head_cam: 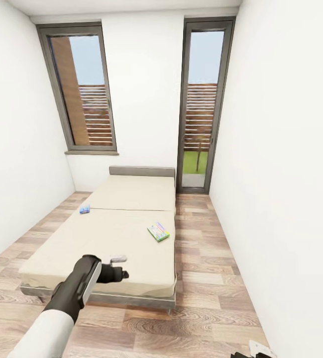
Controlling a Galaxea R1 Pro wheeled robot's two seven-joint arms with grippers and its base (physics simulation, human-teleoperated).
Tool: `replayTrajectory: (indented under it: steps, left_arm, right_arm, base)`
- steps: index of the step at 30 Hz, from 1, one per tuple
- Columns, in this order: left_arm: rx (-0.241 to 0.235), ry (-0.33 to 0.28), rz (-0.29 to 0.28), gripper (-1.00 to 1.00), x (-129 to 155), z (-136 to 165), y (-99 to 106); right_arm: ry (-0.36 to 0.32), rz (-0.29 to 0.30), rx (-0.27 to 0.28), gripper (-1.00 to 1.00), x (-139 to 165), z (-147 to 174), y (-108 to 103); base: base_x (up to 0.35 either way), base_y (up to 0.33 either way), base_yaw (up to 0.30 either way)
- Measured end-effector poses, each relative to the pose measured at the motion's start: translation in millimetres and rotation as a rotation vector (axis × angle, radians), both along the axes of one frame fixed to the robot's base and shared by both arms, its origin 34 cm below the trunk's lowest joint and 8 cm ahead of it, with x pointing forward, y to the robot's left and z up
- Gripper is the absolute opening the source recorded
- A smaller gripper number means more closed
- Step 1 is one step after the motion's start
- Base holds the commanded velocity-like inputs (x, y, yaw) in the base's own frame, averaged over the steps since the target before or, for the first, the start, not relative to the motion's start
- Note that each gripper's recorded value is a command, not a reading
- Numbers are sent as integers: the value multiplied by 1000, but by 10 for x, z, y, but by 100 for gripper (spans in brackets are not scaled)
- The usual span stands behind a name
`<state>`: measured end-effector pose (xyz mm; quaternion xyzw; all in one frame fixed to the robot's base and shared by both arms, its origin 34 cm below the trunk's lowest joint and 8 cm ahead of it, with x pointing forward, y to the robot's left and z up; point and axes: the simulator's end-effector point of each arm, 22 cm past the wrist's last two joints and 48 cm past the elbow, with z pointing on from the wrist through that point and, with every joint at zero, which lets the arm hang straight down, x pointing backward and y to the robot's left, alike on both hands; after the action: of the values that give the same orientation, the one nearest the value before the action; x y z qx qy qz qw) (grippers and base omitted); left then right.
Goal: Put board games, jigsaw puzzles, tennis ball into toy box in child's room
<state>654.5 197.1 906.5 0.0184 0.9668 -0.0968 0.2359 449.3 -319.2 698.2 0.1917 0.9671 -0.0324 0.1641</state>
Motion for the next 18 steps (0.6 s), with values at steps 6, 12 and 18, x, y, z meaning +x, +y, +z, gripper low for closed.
replayTrajectory:
  steps: [6,12,18]
  left_arm:
    - [2,-6,-3,100,25,27,-7]
    - [2,-9,0,100,34,35,20]
    - [2,-42,2,100,95,74,22]
  right_arm:
    - [1,1,-2,100,-1,0,-2]
    - [1,1,-5,100,-1,1,-3]
    - [0,1,-7,100,-2,4,-8]
  base:
    - [0,0,0]
    - [40,11,0]
    - [233,96,0]
